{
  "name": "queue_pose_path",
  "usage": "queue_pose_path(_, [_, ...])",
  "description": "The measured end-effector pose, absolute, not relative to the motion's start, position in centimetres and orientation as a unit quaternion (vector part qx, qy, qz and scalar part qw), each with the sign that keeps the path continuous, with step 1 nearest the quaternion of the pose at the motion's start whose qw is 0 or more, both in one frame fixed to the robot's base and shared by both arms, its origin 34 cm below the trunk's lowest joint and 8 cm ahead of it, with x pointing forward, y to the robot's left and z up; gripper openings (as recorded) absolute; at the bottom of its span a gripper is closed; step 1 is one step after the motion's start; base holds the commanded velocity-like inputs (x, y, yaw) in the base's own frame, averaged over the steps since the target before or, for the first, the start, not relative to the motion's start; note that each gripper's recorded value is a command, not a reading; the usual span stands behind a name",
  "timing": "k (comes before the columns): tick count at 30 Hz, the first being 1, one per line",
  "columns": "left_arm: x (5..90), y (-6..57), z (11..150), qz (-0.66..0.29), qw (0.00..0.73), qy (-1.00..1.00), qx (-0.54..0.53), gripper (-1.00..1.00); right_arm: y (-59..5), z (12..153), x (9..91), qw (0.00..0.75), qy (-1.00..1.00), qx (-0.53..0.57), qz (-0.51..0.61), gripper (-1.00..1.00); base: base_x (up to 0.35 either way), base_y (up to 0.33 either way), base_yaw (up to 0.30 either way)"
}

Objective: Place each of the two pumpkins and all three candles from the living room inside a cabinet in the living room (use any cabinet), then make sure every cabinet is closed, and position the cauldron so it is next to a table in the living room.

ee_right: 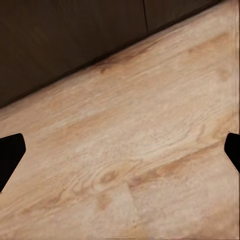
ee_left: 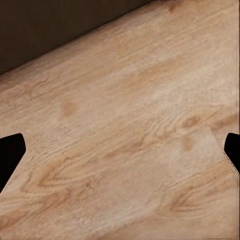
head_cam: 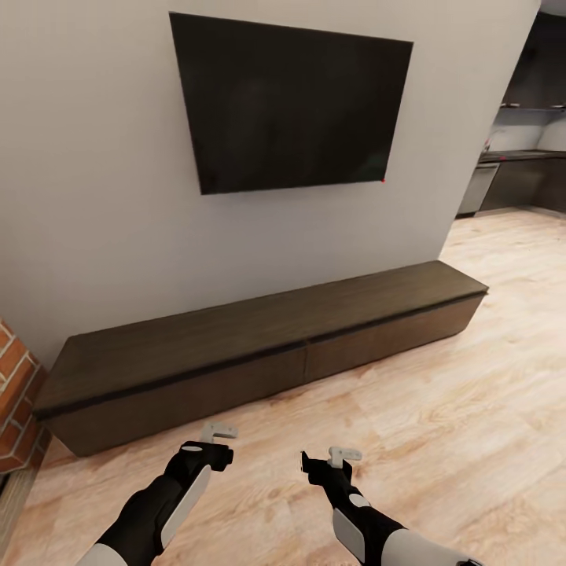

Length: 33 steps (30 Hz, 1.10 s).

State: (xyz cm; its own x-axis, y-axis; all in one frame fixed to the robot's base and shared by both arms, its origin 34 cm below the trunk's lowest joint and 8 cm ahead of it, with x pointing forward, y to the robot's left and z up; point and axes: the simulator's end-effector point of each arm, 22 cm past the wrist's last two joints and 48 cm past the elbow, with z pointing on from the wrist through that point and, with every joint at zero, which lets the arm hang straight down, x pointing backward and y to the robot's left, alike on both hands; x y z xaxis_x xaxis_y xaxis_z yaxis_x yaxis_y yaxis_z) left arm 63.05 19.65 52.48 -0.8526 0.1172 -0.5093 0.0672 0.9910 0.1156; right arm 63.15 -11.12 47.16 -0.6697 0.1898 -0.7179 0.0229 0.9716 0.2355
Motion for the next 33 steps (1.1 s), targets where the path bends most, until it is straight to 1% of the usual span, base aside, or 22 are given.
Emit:
queue_pose_path(6, [63.2, 19.7, 53.7, 0.047, 0.267, 0.961, 0.047, 1.00, -11.1, 48.3, 63.3, 0.402, 0.908, 0.059, 0.104, 1.00, -0.132, 0.000, -0.280])
queue_pose_path(26, [63.7, 19.7, 57.5, 0.048, 0.268, 0.961, 0.048, 1.00, -11.1, 52.2, 63.7, 0.402, 0.907, 0.062, 0.107, 1.00, -0.005, 0.000, -0.280])
queue_pose_path(33, [63.8, 19.7, 58.8, 0.049, 0.268, 0.961, 0.049, 1.00, -11.1, 53.4, 63.9, 0.402, 0.907, 0.062, 0.107, 1.00, -0.147, 0.000, -0.280])
